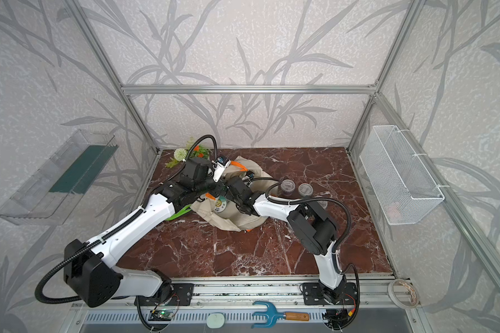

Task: Take out the seed jars from the canvas bag
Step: Pick up the seed jar from the canvas bag.

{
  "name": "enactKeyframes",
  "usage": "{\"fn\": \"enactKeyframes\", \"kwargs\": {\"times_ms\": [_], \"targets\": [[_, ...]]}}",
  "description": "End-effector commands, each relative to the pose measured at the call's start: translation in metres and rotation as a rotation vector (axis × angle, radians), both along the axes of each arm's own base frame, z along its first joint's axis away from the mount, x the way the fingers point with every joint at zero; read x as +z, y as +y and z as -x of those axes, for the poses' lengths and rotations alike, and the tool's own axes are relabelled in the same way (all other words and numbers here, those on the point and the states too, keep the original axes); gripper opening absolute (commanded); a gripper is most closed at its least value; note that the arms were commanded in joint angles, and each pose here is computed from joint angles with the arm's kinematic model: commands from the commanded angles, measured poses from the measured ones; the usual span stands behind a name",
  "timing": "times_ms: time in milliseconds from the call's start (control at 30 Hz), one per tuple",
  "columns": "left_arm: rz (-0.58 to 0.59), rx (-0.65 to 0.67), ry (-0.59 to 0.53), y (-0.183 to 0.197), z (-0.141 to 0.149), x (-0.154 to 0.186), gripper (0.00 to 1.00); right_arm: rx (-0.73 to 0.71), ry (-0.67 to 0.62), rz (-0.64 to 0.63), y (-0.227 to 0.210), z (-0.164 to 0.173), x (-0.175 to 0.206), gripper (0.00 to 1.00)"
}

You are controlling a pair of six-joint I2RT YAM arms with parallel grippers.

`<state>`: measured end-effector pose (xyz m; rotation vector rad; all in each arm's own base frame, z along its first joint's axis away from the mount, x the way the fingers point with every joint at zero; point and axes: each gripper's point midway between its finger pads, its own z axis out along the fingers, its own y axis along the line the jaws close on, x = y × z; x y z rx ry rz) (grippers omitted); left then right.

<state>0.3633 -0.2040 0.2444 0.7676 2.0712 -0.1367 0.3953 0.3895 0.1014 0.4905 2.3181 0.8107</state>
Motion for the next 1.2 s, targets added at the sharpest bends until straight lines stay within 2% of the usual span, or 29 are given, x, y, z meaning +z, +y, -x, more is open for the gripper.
{"fn": "enactKeyframes", "kwargs": {"times_ms": [0, 233, 400, 500, 900, 1167], "targets": [[0.09, -0.062, -0.133, -0.013, 0.002, 0.046, 0.0, 0.002, 0.033, 0.038, 0.001, 0.001, -0.012, 0.99], [0.094, -0.061, -0.136, -0.013, 0.002, 0.046, 0.0, 0.028, 0.005, 0.035, 0.008, -0.004, -0.016, 0.99], [0.082, -0.046, -0.136, -0.01, 0.002, 0.043, 0.0, 0.052, -0.019, 0.025, 0.012, -0.005, -0.014, 0.77], [0.072, -0.021, -0.141, -0.006, -0.001, 0.041, 0.0, 0.071, -0.041, 0.032, 0.011, -0.001, -0.008, 0.7], [0.058, 0.031, -0.152, 0.0, -0.011, 0.036, 0.0, 0.09, -0.144, 0.059, -0.025, 0.03, 0.045, 0.65], [0.047, 0.048, -0.174, 0.002, -0.019, 0.036, 0.0, 0.108, -0.209, 0.173, -0.07, 0.057, 0.095, 0.65]]}}
